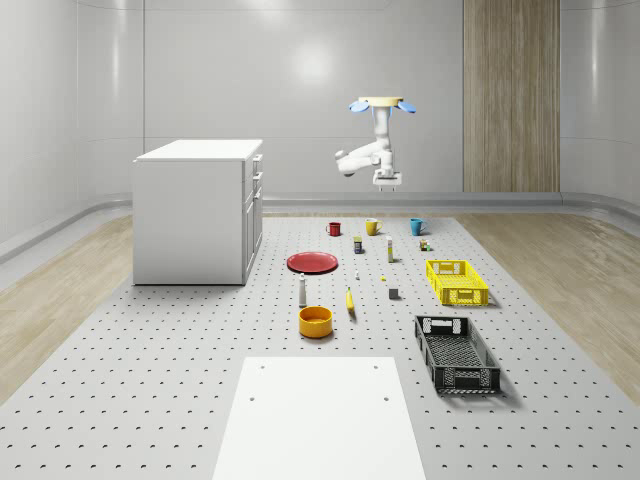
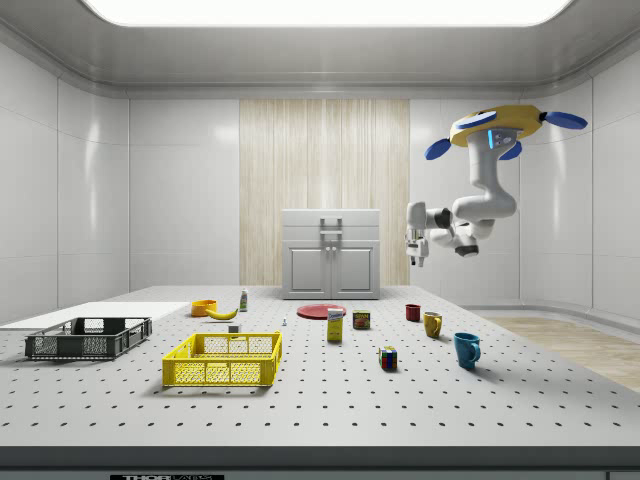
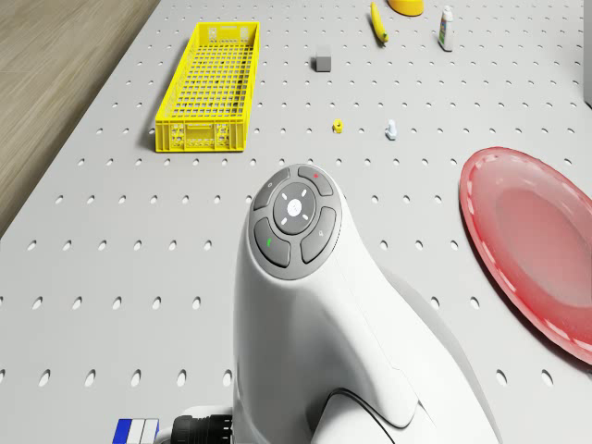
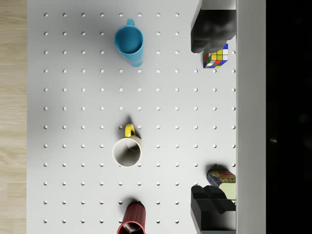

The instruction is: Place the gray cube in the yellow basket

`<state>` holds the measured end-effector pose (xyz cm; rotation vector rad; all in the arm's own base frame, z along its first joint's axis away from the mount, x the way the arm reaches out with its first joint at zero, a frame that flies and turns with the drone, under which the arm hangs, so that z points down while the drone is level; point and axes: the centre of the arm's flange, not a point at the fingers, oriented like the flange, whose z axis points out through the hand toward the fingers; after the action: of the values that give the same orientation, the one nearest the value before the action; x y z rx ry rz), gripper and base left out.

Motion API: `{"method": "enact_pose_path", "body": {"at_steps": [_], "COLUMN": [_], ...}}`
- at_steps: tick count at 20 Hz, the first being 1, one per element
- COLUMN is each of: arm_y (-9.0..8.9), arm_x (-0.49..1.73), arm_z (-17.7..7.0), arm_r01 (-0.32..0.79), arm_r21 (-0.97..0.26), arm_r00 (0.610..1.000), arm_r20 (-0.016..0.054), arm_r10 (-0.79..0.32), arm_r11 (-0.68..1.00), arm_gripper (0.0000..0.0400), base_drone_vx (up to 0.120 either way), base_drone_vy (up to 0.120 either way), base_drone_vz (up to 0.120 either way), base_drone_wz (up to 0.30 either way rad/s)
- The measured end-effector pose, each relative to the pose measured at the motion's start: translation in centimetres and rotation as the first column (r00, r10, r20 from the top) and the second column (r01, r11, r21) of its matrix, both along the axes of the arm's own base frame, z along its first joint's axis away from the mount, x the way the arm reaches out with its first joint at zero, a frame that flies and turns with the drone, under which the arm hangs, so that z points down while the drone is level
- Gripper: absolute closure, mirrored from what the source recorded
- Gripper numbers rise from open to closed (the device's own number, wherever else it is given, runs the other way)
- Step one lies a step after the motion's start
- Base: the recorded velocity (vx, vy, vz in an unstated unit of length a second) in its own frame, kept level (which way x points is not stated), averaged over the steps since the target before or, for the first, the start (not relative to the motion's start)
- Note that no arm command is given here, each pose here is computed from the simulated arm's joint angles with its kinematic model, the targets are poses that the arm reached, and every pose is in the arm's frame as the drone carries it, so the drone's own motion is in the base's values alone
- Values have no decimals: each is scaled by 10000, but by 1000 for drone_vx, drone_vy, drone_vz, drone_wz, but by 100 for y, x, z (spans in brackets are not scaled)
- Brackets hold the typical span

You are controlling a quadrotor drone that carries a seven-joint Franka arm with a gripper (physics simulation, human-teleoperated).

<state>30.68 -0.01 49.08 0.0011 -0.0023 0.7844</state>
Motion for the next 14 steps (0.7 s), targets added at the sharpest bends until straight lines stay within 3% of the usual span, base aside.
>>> {"method": "enact_pose_path", "body": {"at_steps": [14], "arm_y": [0], "arm_x": [0], "arm_z": [0], "arm_r01": [-2], "arm_r21": [-4], "arm_r00": [10000], "arm_r20": [-1], "arm_r10": [2], "arm_r11": [10000], "arm_gripper": [0], "base_drone_vx": [120], "base_drone_vy": [0], "base_drone_vz": [-120], "base_drone_wz": [0]}}
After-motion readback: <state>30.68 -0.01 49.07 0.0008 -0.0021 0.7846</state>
